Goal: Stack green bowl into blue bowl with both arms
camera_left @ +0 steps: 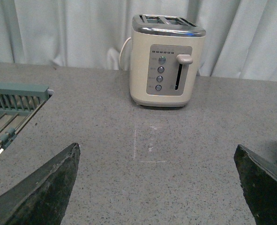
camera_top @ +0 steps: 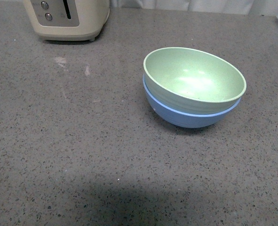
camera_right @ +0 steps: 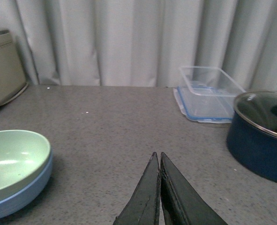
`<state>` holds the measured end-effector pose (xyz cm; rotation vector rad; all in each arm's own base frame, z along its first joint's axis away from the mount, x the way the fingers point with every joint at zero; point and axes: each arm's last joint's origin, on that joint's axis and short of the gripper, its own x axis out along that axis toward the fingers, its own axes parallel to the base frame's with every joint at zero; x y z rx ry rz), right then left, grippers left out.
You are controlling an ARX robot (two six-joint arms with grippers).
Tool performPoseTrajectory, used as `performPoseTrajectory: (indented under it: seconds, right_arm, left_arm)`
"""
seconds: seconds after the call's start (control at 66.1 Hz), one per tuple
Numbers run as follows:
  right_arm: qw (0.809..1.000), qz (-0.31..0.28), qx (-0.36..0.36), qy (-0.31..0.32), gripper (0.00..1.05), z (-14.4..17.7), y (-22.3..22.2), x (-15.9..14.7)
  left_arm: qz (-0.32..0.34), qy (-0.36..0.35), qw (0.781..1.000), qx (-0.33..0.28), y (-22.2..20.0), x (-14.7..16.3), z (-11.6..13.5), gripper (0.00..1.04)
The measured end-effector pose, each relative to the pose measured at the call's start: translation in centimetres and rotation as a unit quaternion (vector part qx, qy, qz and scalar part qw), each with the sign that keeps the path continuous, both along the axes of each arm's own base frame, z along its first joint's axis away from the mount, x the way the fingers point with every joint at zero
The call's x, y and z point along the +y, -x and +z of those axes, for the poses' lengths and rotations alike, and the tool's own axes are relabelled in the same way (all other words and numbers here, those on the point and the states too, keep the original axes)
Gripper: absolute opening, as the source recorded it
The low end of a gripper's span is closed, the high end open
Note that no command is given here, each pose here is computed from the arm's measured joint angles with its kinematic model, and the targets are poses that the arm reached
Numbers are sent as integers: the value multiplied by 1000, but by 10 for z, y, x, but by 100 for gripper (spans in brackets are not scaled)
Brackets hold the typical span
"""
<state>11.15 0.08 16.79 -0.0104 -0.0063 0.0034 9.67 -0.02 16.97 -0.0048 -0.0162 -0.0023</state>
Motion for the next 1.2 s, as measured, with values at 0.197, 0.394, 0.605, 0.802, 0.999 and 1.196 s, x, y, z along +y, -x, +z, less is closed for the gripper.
performPoseTrajectory:
  seconds: [0.197,0.394,0.605,0.802,0.999,1.196]
  right_arm:
    - [1000,-2,-1,0,1,0,3,-1]
    - [1000,-1,3,0,6,-3,14,-1]
    - [1000,0,4,0,48,-3,14,-1]
    - [1000,0,2,0,92,-3,14,-1]
    - [1000,0,2,0,95,-3,14,-1]
    - [1000,0,3,0,95,-3,14,-1]
  left_arm:
    - [0,0,1000,0,0,0,0,98]
    - [0,0,1000,0,0,0,0,98]
    - [0,0,1000,0,0,0,0,98]
    - [0,0,1000,0,0,0,0,98]
    - [0,0,1000,0,0,0,0,98]
    - [0,0,1000,0,0,0,0,98]
